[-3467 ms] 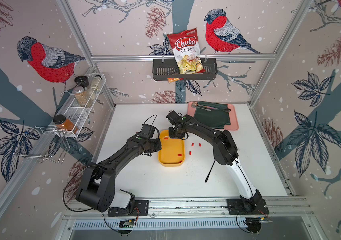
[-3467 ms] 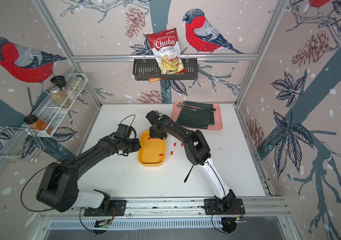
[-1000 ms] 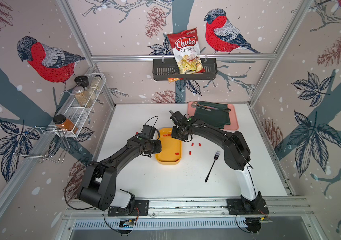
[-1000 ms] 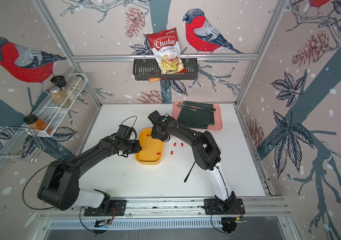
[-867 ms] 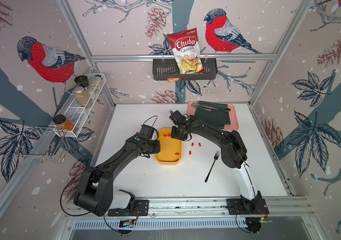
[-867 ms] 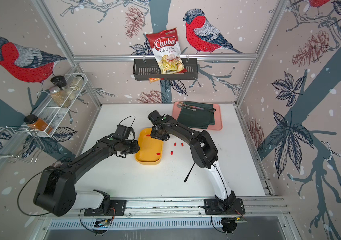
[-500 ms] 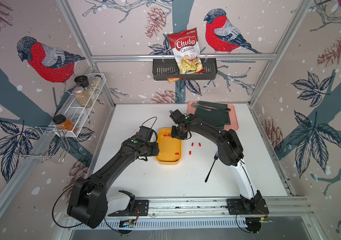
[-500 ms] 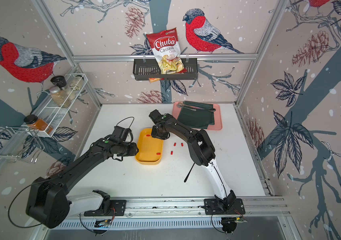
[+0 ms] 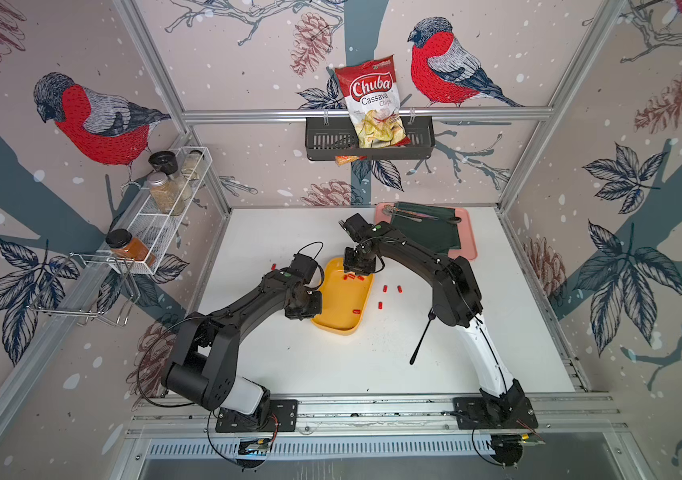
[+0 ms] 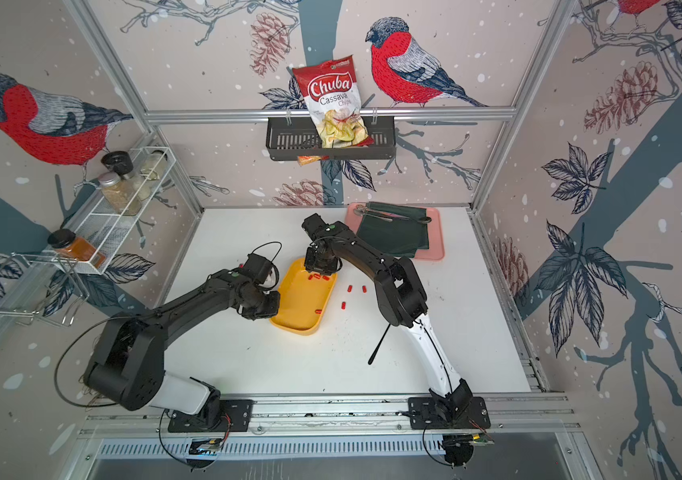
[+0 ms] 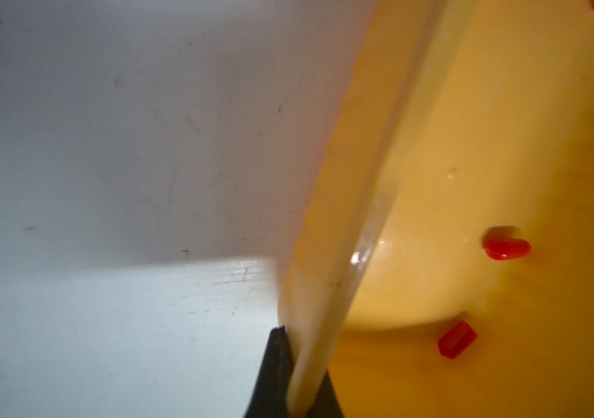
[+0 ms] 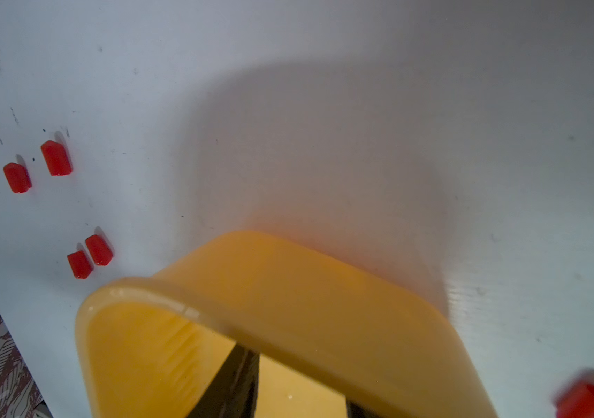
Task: Take the screw protection sleeves out of the storage box
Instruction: Adjust the storage box at the center of the board.
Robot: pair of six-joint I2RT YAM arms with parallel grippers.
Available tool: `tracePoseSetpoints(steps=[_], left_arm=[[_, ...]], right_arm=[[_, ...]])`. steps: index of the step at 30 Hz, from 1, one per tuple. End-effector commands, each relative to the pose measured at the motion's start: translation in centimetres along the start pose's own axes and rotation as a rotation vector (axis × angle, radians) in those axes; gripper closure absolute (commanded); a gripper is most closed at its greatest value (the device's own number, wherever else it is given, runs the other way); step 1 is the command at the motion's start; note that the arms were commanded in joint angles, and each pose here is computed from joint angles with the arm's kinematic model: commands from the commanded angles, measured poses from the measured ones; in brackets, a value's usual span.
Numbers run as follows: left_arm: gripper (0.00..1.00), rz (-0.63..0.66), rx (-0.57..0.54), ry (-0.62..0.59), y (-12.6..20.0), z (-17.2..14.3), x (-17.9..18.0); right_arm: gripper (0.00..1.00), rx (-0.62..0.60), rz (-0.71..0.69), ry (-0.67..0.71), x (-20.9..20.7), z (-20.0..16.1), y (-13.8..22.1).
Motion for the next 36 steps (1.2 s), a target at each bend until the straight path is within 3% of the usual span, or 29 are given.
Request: tracePoseSetpoints(steps=[1, 5, 9, 21, 26, 36], left_arm=[[1.00, 0.006, 0.118, -0.054, 1.5, -1.3, 0.2], [1.00, 0.006, 0.130, -0.077, 4.7, -0.9, -0.7], [1.00, -0.012, 0.182, -0.034, 4.1, -2.3, -0.3], [0.96, -0.119, 0.110, 0.008, 7.0, -0.8, -2.8], [0.96, -0.094, 0.058, 0.024, 6.2, -1.2, -1.6], [0.94, -0.107, -0.078, 0.217, 3.0, -3.0, 1.7]], right_arm=[[0.57, 0.055, -0.010, -0.030, -1.8, 0.3, -0.6], [0.57, 0.068, -0.001, -0.066, -3.1, 1.5, -0.7], [0.57, 0.065, 0.021, -0.071, -3.6, 2.0, -0.6], [0.57, 0.114, 0.058, -0.084, -4.2, 1.3, -2.5], [0.56, 0.090, 0.053, -0.060, -3.7, 1.5, -1.8], [0.54, -0.064, 0.007, 0.052, -0.5, 2.6, 1.1]])
Point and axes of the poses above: each gripper's point midway between its finger pads, its own y axis back along the fingers, its own x axis along the line the jaws close on, z = x × y, the point moved 4 cm from there along y, back along the fingers, and after that the axes turned 14 degrees about y, right-handed, at the moved point
